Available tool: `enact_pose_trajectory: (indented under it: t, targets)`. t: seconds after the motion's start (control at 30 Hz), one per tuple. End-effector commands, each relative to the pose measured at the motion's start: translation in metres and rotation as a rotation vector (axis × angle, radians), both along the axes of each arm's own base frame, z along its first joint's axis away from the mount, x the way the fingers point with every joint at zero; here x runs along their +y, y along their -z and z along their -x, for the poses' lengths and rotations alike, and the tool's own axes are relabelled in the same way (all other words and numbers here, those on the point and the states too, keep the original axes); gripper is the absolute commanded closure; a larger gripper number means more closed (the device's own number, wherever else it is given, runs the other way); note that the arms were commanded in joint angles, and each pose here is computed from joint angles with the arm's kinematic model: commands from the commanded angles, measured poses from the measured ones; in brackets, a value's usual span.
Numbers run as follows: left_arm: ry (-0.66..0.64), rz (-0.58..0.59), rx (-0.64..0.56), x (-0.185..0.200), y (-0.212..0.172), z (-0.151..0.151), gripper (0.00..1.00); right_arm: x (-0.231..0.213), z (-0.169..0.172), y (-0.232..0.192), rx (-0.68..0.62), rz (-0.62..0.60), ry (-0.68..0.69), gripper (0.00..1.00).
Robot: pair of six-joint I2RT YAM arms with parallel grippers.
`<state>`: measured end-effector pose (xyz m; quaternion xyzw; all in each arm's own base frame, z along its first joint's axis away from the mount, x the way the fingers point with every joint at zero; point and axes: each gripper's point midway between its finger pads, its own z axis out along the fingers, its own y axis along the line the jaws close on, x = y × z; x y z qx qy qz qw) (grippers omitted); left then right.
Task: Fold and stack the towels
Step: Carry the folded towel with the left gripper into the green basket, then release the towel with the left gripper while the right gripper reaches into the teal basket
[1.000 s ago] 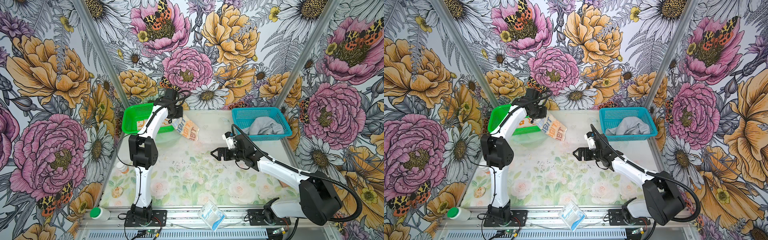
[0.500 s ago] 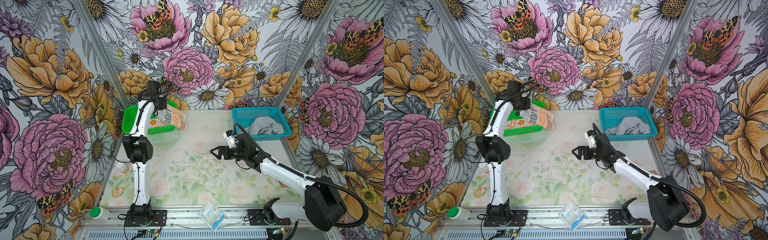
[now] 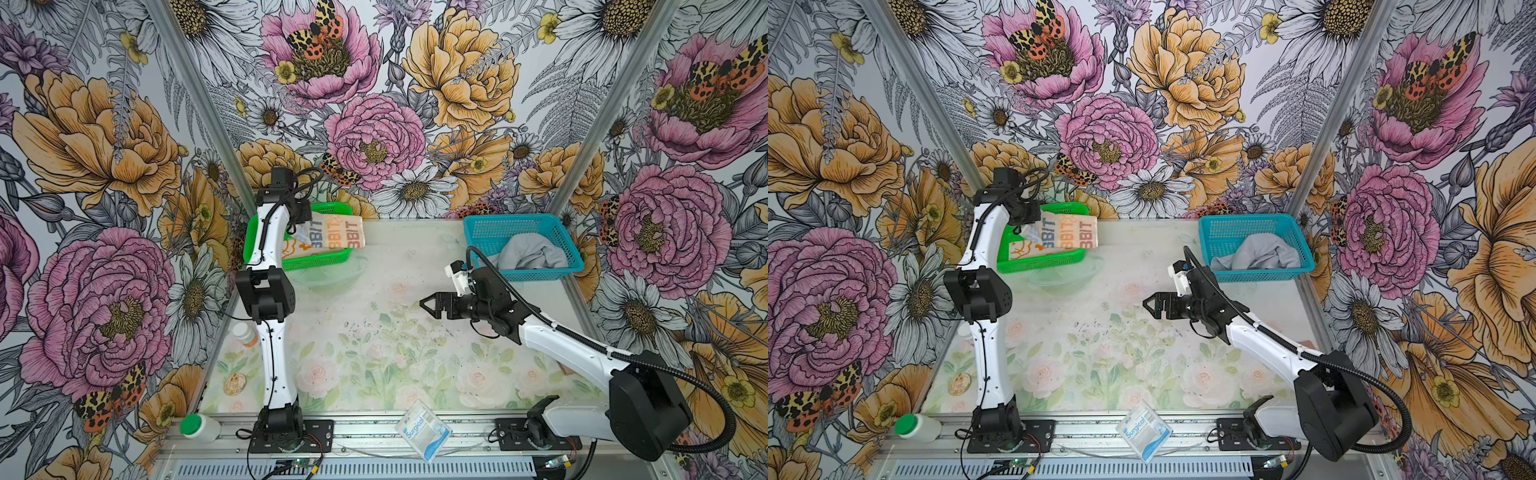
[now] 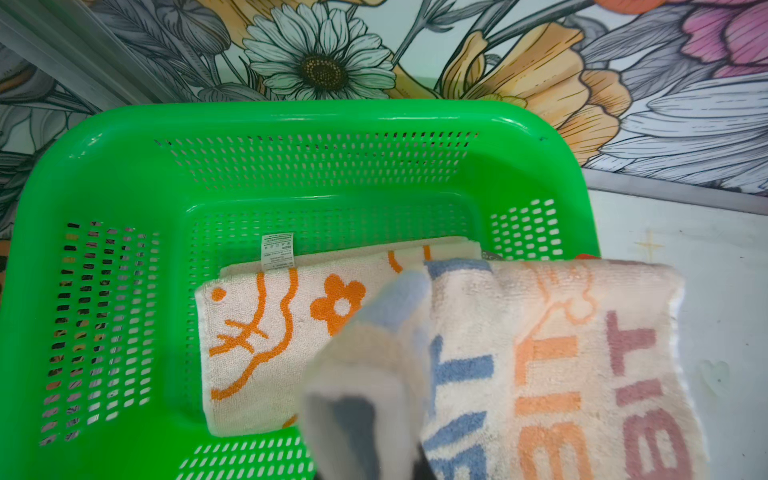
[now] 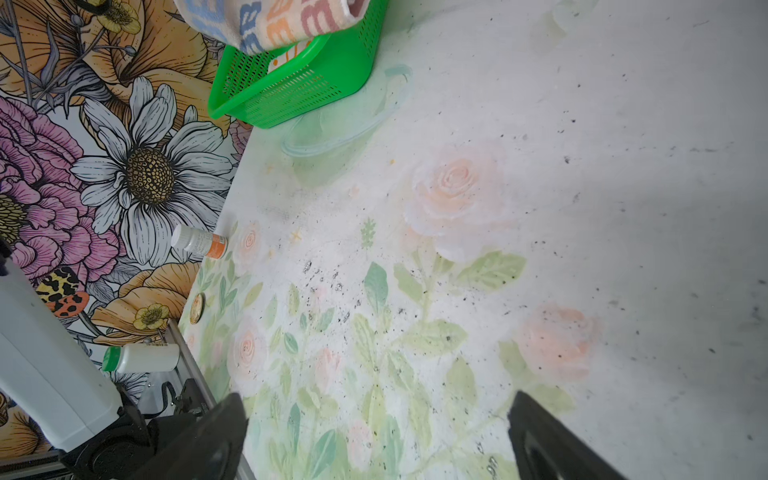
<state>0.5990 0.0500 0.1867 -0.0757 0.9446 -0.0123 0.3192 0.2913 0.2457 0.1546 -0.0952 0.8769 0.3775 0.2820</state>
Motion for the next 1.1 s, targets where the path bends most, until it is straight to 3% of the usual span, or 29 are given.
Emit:
enact_pose_trajectory:
  t: [0.0, 0.17, 0.77, 0.8, 0.83, 0.9, 1.07]
  targets:
    - [0.004, 0.017, -0.063, 0.018, 0.004, -0.019, 1.0, 0.001, -0.006, -0.011, -0.024, 0.008, 0.014, 0.01]
    - [-0.018, 0.042, -0.054, 0.033, 0.022, -0.025, 1.0, -0.003, -0.005, -0.004, -0.006, 0.03, 0.036, 0.01]
    - [-0.101, 0.017, -0.066, 0.053, 0.015, -0.018, 1.0, 0.015, -0.005, 0.017, 0.042, 0.067, -0.008, 0.01]
    - [-0.112, 0.018, -0.059, 0.055, 0.018, -0.017, 0.97, 0.014, -0.005, 0.018, 0.043, 0.069, -0.008, 0.01]
    - [-0.125, 0.017, -0.056, 0.059, 0.019, -0.016, 0.82, 0.014, -0.004, 0.019, 0.044, 0.07, -0.009, 0.01]
    - [-0.139, 0.017, -0.053, 0.06, 0.019, -0.015, 0.65, 0.014, -0.004, 0.018, 0.044, 0.067, -0.012, 0.0]
    - [-0.152, 0.014, -0.121, 0.054, -0.004, -0.015, 0.59, 0.013, -0.003, 0.018, 0.039, 0.069, -0.013, 0.01]
